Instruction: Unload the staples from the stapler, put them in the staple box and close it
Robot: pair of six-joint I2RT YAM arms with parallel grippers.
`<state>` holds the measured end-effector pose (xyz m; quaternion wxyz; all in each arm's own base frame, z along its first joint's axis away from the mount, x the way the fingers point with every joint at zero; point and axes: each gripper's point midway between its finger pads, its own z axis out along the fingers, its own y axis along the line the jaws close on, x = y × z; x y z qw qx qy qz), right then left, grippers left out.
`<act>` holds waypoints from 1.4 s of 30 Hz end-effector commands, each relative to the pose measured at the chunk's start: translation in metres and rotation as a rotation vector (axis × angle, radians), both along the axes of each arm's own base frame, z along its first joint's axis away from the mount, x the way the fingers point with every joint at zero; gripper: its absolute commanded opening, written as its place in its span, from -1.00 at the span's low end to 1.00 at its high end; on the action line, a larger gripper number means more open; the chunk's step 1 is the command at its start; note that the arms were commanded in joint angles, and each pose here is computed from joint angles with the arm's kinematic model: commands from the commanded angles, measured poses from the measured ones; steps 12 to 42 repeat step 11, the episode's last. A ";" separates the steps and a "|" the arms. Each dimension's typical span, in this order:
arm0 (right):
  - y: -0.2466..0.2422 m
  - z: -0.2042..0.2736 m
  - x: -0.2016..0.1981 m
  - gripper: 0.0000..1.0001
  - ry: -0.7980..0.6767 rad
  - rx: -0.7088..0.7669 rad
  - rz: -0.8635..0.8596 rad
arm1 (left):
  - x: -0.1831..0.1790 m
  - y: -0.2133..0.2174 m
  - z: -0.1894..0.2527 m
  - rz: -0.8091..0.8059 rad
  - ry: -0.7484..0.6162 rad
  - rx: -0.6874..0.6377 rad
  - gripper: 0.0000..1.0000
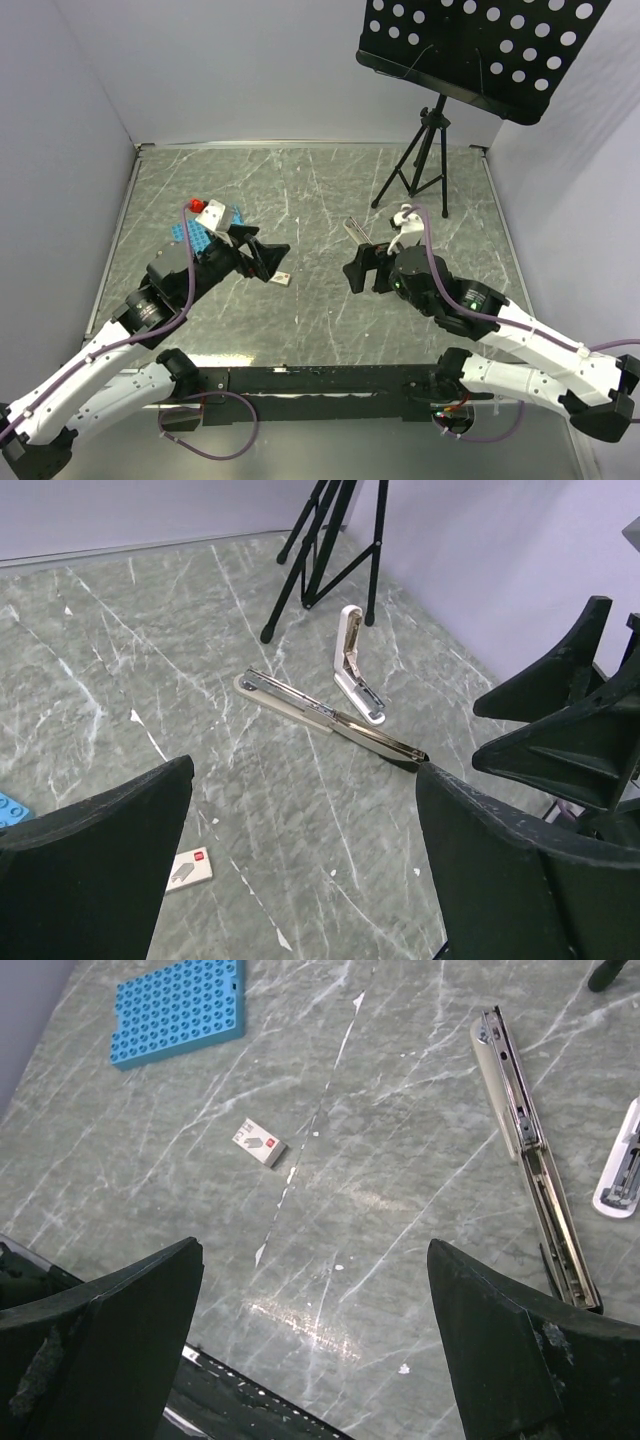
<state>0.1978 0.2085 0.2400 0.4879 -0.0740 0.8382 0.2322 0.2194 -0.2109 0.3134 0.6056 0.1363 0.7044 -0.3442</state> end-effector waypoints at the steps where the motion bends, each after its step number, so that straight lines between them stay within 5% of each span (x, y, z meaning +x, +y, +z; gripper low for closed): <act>1: 0.000 0.010 -0.002 1.00 -0.032 0.063 0.000 | -0.003 -0.002 0.018 -0.027 -0.069 -0.020 0.93; 42: 0.000 0.010 0.000 1.00 -0.048 0.041 0.007 | -0.004 0.002 0.019 -0.014 -0.084 -0.023 0.94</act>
